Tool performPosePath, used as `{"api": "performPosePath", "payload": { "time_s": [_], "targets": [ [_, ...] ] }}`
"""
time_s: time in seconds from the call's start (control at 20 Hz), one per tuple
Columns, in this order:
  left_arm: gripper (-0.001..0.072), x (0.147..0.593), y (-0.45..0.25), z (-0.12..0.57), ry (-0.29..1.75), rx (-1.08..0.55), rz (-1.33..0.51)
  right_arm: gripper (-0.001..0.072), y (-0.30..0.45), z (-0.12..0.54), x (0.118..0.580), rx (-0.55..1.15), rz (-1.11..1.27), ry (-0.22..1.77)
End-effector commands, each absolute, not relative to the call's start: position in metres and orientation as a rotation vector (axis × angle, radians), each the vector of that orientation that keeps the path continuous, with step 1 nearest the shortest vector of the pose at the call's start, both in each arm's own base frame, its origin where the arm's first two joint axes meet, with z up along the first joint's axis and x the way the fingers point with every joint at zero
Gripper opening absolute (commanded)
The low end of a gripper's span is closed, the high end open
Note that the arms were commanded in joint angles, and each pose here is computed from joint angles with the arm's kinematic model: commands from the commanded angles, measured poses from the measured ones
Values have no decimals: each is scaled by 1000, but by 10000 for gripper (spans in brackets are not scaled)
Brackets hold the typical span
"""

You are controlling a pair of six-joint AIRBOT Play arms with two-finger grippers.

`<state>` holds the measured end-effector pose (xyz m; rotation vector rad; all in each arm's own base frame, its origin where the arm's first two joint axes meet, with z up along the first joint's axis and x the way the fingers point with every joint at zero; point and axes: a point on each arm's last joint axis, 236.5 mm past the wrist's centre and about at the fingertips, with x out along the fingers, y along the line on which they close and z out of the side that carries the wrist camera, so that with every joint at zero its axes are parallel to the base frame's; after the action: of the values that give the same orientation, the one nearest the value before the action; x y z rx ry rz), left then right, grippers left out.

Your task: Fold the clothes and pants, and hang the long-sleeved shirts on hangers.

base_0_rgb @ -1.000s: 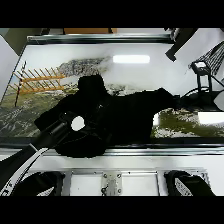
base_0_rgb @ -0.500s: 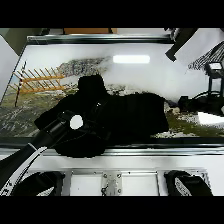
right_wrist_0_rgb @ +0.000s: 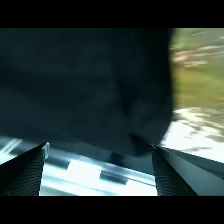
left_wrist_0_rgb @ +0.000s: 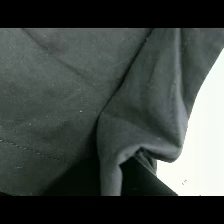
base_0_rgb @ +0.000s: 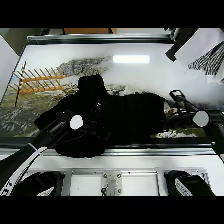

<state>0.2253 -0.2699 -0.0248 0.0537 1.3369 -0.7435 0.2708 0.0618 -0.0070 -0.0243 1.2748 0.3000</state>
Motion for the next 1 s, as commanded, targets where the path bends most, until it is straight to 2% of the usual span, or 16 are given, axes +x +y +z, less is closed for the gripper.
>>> {"api": "performPosePath", "payload": {
  "time_s": [0.0, 0.45, 0.5, 0.55, 0.6, 0.75, 0.95],
  "targets": [
    [12, 225, -269, -25, 1338, 54, -743, 711, 82, -39, 270, -27, 433, 1335],
    [12, 224, -269, -25, 1346, 56, -744, 711, 74, -97, 259, -28, 470, 1528],
    [12, 224, -269, -25, 1344, 56, -744, 661, 74, -96, 259, -29, 469, 1523],
    [12, 225, -268, -23, 1340, 58, -743, 321, 73, -93, 261, -37, 467, 1511],
    [12, 229, -268, -16, 1328, 51, -743, 25, 72, -83, 266, -47, 463, 1485],
    [12, 253, -263, 59, 1172, 9, -762, 14, 64, -12, 285, -141, 454, 1329],
    [12, 249, -251, 206, 855, -98, -801, 15, 50, 169, 298, -283, 353, 827]
  ]
}}
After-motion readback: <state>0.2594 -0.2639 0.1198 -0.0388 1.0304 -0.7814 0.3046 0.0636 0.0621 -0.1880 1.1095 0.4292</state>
